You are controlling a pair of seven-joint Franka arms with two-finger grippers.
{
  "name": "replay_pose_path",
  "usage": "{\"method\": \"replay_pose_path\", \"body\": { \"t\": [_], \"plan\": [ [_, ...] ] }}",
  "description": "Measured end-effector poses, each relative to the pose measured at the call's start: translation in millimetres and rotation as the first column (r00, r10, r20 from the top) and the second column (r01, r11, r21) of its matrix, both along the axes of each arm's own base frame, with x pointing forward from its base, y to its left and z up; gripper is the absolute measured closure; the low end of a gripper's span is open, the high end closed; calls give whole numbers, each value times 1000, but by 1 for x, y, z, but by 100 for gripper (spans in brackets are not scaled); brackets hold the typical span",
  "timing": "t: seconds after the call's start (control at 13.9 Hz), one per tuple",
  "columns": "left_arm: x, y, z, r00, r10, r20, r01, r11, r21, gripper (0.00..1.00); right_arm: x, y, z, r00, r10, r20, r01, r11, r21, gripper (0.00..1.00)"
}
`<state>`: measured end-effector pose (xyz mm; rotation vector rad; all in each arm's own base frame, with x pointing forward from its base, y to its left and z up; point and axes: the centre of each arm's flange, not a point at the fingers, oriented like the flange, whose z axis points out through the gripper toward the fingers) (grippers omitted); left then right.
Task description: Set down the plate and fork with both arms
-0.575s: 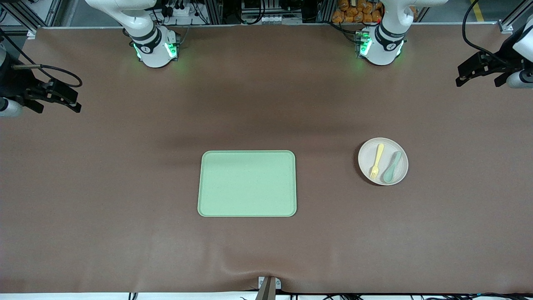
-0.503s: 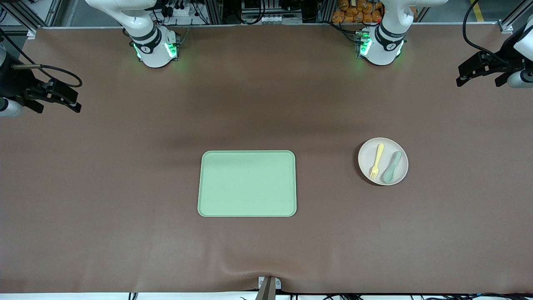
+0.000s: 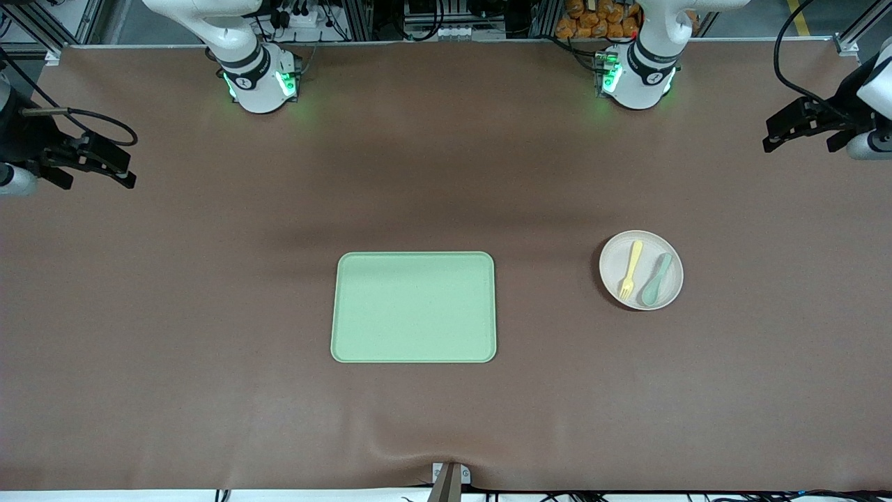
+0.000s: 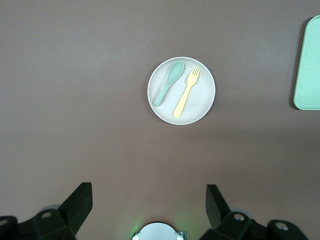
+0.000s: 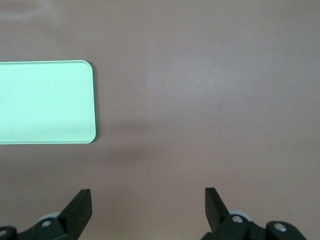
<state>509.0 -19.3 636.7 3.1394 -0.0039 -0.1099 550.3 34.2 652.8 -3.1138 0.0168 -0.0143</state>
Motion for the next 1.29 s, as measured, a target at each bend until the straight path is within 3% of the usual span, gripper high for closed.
{"method": "replay_pose_path", "body": {
  "t": [1.29],
  "plan": [
    [11,-2,-16,1000,-2,-19,2,1000,3,0,0,0,0,1000,0,0,0,1000,0,0]
  ]
}}
